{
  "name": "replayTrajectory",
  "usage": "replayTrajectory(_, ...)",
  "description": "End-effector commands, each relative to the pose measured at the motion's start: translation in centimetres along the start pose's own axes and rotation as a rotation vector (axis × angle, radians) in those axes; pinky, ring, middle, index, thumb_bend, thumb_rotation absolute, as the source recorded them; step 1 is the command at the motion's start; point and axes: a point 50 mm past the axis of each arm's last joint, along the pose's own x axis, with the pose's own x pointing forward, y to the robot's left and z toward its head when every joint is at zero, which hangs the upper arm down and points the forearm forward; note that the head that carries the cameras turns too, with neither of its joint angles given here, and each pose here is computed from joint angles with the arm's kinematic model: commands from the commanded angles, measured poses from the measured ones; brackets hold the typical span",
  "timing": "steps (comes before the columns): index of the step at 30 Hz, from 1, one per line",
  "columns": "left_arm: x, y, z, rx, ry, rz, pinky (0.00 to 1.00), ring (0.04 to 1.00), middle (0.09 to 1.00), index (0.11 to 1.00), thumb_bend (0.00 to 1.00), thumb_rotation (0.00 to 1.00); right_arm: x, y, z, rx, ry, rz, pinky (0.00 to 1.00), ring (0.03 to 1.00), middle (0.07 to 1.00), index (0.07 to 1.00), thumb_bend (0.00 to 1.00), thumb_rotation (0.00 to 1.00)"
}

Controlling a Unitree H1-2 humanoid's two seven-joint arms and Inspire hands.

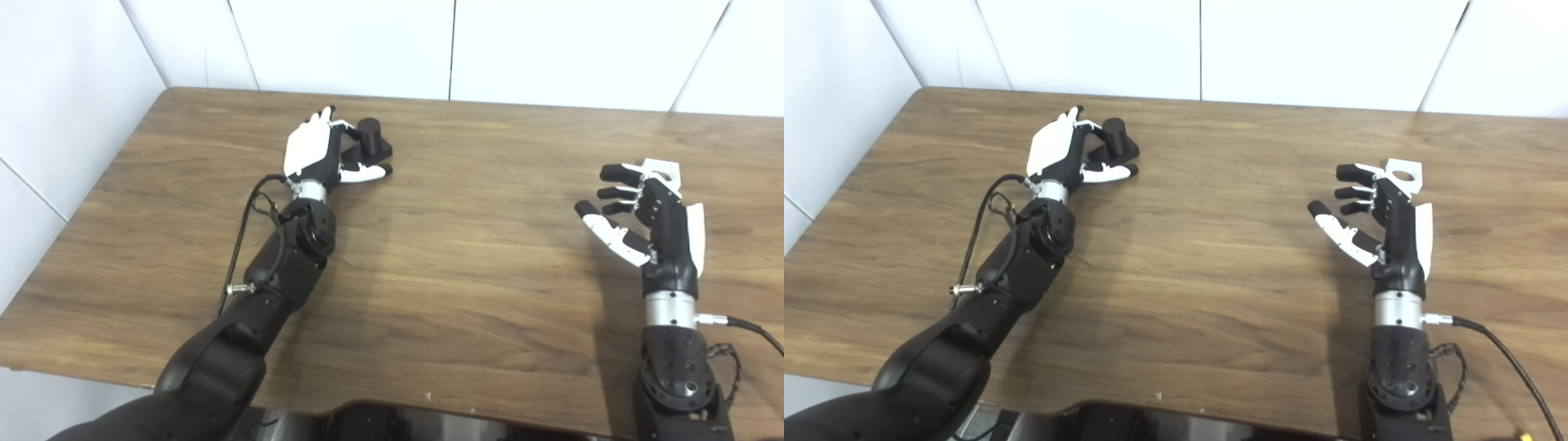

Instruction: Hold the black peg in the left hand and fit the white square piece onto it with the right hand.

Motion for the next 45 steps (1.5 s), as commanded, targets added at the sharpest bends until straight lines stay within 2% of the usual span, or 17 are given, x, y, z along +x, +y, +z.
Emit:
replayTrajectory(1, 1.5, 1.3, 1.2, 0.007, -0.033, 0.054, 1.0, 1.0, 0.985, 0.618, 0.87, 0.41, 0.8, -0.6, 0.9, -0.008, -0.062, -0.021, 0.49, 0.601, 0.673, 0.652, 0.57, 0.21)
replayTrajectory(7, 1.6, 1.4, 1.1, -0.006, -0.049, 0.078, 1.0, 1.0, 0.971, 0.602, 0.84, 0.4, 0.7, -1.0, 0.8, -0.017, -0.065, -0.023, 0.51, 0.608, 0.677, 0.656, 0.56, 0.21)
replayTrajectory(12, 1.7, 1.6, 0.9, -0.013, -0.049, 0.086, 1.0, 1.0, 0.969, 0.584, 0.77, 0.38, 0.7, -1.1, 0.8, -0.014, -0.068, -0.024, 0.5, 0.605, 0.674, 0.654, 0.55, 0.19)
replayTrajectory(18, 1.6, 2.0, 0.5, -0.02, -0.048, 0.097, 1.0, 1.0, 0.956, 0.538, 0.73, 0.3, 0.6, -1.2, 0.8, -0.013, -0.063, -0.028, 0.5, 0.598, 0.669, 0.652, 0.55, 0.21)
replayTrajectory(20, 1.6, 2.1, 0.4, -0.022, -0.048, 0.103, 1.0, 1.0, 0.946, 0.502, 0.58, 0.15, 0.5, -1.3, 0.8, -0.012, -0.063, -0.031, 0.5, 0.597, 0.67, 0.651, 0.54, 0.2)
replayTrajectory(23, 1.6, 2.2, 0.2, -0.026, -0.052, 0.115, 1.0, 1.0, 0.929, 0.484, 0.52, 0.09, 0.5, -1.3, 0.7, -0.005, -0.063, -0.032, 0.5, 0.595, 0.672, 0.652, 0.54, 0.2)
replayTrajectory(31, 1.6, 2.4, -0.2, -0.008, -0.051, 0.122, 1.0, 0.964, 0.879, 0.477, 0.51, 0.09, 0.4, -1.5, 0.8, -0.015, -0.056, -0.035, 0.5, 0.597, 0.681, 0.659, 0.53, 0.28)
replayTrajectory(40, 1.6, 2.6, -0.2, 0.007, -0.061, 0.119, 1.0, 0.94, 0.866, 0.478, 0.5, 0.09, 0.3, -1.7, 0.9, -0.011, -0.058, -0.035, 0.53, 0.603, 0.686, 0.669, 0.51, 0.36)
replayTrajectory(45, 1.4, 2.2, 0.1, -0.005, -0.065, 0.099, 1.0, 0.946, 0.864, 0.479, 0.5, 0.09, 0.4, -1.9, 1.0, -0.015, -0.063, -0.037, 0.53, 0.599, 0.681, 0.666, 0.51, 0.38)
